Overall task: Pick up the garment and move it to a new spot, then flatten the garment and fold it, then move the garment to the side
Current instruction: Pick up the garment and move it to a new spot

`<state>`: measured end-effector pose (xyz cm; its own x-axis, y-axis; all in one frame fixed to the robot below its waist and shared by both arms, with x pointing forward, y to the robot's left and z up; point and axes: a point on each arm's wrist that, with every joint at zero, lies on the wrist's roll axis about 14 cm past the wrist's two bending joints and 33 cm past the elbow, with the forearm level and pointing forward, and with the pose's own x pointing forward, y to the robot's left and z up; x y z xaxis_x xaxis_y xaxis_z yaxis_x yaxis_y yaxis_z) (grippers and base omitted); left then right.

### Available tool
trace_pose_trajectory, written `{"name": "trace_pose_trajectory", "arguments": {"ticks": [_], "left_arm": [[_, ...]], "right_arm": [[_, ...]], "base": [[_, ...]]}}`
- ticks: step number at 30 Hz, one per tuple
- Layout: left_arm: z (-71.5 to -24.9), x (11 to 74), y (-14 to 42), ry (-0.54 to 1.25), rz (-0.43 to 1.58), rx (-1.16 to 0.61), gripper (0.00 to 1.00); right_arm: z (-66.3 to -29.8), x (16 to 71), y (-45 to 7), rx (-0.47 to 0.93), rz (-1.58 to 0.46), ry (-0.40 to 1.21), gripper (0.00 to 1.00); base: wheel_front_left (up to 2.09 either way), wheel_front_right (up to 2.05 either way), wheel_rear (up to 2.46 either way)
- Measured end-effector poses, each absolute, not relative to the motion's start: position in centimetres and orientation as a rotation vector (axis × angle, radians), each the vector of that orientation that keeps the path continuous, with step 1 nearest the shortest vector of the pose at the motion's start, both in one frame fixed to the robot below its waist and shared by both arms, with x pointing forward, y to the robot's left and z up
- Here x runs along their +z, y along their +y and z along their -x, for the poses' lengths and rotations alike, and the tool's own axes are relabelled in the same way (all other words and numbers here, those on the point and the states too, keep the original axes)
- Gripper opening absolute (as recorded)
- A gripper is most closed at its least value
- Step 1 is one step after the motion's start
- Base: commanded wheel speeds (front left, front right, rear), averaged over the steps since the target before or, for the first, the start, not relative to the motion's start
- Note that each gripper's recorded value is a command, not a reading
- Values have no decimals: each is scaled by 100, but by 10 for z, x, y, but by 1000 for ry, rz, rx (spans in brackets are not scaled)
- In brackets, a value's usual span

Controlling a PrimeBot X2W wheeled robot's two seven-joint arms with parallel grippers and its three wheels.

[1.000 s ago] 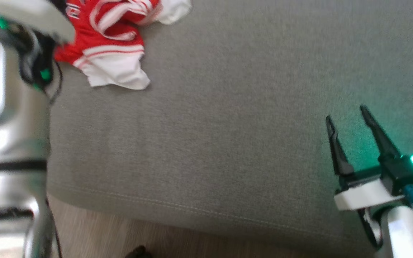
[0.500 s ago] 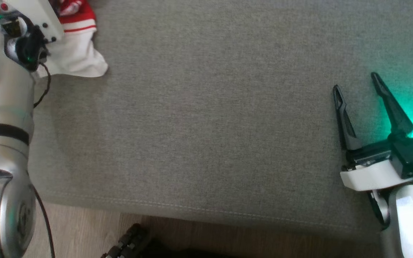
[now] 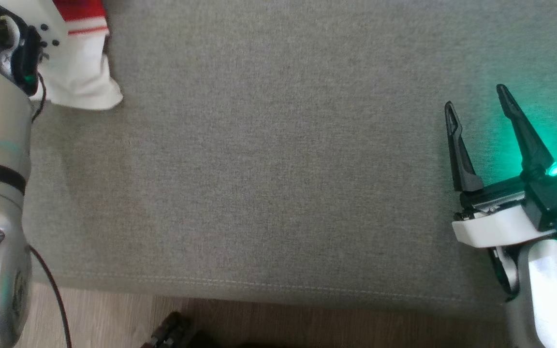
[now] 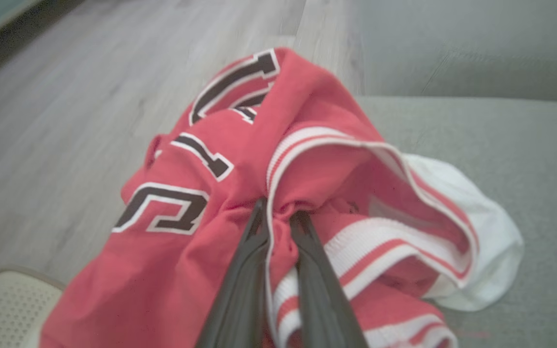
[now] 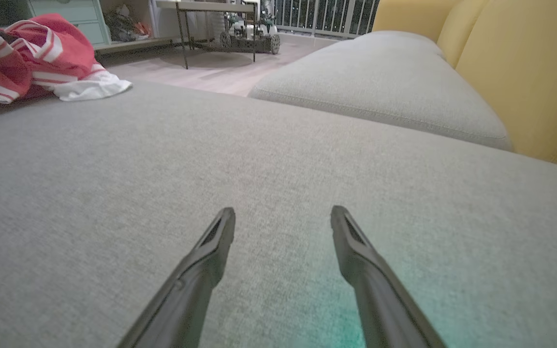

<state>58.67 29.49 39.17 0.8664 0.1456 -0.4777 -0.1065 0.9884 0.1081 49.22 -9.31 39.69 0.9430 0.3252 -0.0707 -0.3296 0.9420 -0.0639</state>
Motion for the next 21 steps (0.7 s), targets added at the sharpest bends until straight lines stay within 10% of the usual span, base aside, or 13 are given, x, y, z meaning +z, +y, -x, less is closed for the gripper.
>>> {"name": "trace_pose_trajectory", "arguments": {"ticks": [21], "left_arm": [[-570,600,107,-109,-68,-362,0]], "right_arm": [[-428,518,-149,161,-21,-146,100]], "base": [[0,0,0]]}}
